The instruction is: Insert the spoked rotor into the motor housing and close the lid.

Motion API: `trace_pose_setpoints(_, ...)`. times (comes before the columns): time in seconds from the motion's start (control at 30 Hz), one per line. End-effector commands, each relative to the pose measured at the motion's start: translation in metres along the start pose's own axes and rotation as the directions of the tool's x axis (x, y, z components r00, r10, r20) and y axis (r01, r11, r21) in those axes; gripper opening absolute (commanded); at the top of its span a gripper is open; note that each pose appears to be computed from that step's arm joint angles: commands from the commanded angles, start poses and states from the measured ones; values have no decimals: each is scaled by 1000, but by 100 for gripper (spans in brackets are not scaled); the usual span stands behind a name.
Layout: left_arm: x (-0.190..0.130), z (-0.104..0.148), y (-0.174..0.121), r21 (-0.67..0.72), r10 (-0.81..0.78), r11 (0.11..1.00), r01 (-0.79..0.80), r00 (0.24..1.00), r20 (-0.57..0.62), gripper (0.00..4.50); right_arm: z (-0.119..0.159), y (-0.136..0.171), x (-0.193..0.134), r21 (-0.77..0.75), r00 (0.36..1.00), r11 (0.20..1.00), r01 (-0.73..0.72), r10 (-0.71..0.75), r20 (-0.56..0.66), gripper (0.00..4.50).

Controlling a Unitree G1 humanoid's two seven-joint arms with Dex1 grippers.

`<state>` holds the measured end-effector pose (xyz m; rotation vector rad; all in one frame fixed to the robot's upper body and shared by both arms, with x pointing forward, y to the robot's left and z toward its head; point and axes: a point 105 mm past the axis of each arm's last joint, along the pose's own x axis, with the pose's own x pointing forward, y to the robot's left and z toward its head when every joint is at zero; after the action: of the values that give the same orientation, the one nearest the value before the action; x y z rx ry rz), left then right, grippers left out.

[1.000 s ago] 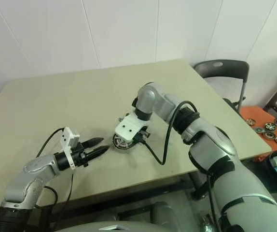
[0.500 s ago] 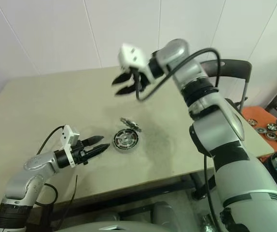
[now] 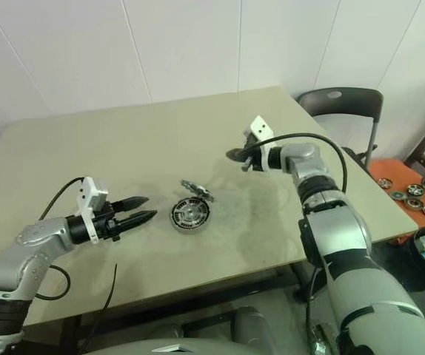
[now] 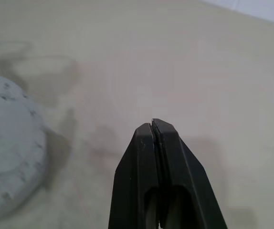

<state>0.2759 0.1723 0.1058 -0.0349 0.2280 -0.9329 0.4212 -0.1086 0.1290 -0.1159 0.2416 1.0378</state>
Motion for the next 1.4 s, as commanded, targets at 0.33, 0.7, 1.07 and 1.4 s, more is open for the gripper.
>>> trace_pose_setpoints(0.33, -8, 3, -8, 44, -91, 994, 95, 992, -85, 268, -36, 50, 18, 139, 965, 959, -247, 256, -51, 2)
trace_pose_setpoints(0.7, 0, 2, -12, 35, -96, 994, 99, 993, -70, 268, -39, 78, 30, 81, 928, 932, -353, 360, -99, 2)
trace_pose_setpoints(1.07, -2, 0, -13, 24, -84, 996, 86, 994, -66, 268, -41, 73, 29, 59, 933, 941, -333, 338, -126, 2)
trace_pose_setpoints(1.4, 1, 2, -12, 28, -85, 996, 87, 994, -62, 268, -79, 15, 17, -265, 927, 964, -3, -97, -363, 2)
